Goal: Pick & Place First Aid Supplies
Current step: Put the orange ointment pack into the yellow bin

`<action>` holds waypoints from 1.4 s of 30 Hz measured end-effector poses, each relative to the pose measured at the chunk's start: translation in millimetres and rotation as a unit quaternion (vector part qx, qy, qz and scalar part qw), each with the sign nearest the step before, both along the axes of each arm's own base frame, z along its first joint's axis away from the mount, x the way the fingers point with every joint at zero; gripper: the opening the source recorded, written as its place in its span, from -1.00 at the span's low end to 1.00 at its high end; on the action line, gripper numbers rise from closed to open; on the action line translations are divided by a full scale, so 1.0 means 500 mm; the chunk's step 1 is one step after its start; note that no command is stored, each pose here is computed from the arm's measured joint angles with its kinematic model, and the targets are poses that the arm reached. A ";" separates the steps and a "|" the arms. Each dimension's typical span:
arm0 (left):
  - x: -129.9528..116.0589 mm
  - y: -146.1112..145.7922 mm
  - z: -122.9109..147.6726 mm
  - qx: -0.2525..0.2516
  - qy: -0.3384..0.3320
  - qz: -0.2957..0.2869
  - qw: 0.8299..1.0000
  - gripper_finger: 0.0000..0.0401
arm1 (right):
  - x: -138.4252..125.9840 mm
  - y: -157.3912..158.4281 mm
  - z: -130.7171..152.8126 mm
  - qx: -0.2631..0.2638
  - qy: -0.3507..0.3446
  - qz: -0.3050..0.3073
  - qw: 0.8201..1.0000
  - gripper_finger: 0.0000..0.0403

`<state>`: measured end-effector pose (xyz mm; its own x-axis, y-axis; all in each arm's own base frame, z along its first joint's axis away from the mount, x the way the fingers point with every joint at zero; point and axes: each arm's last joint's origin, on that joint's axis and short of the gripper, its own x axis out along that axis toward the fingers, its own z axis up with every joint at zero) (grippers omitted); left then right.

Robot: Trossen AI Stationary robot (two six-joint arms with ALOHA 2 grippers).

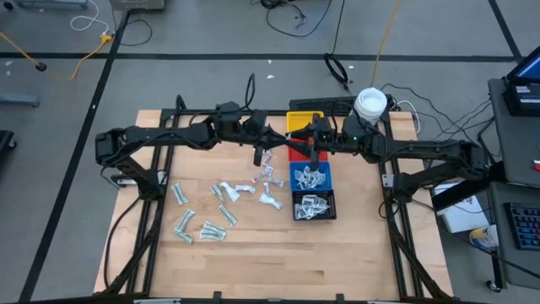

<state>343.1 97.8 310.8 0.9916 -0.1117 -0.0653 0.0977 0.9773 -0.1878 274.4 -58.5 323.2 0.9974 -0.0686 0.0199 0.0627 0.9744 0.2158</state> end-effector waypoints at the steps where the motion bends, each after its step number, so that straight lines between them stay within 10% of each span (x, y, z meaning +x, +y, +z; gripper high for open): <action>1: 0.000 0.000 0.000 0.000 0.000 0.000 1.000 -1.00 | 0.000 0.000 0.000 -0.002 0.000 0.000 1.000 -0.43; 6: 0.000 -0.001 0.000 -0.001 0.001 -0.002 1.000 -1.00 | 0.000 -0.001 0.000 -0.014 0.002 -0.002 1.000 -0.93; 13: 0.000 -0.001 -0.003 -0.056 0.014 0.002 0.998 -0.94 | -0.001 -0.001 -0.008 -0.025 0.025 -0.001 0.999 -0.98; 28: -0.013 0.015 -0.024 -0.190 0.089 -0.043 0.977 -0.04 | 0.005 -0.143 0.043 -0.062 0.265 -0.033 0.962 -1.00; 42: -0.017 0.011 -0.026 -0.231 0.111 -0.098 0.962 0.04 | -0.002 -0.344 -0.026 -0.074 0.383 -0.096 0.916 -1.00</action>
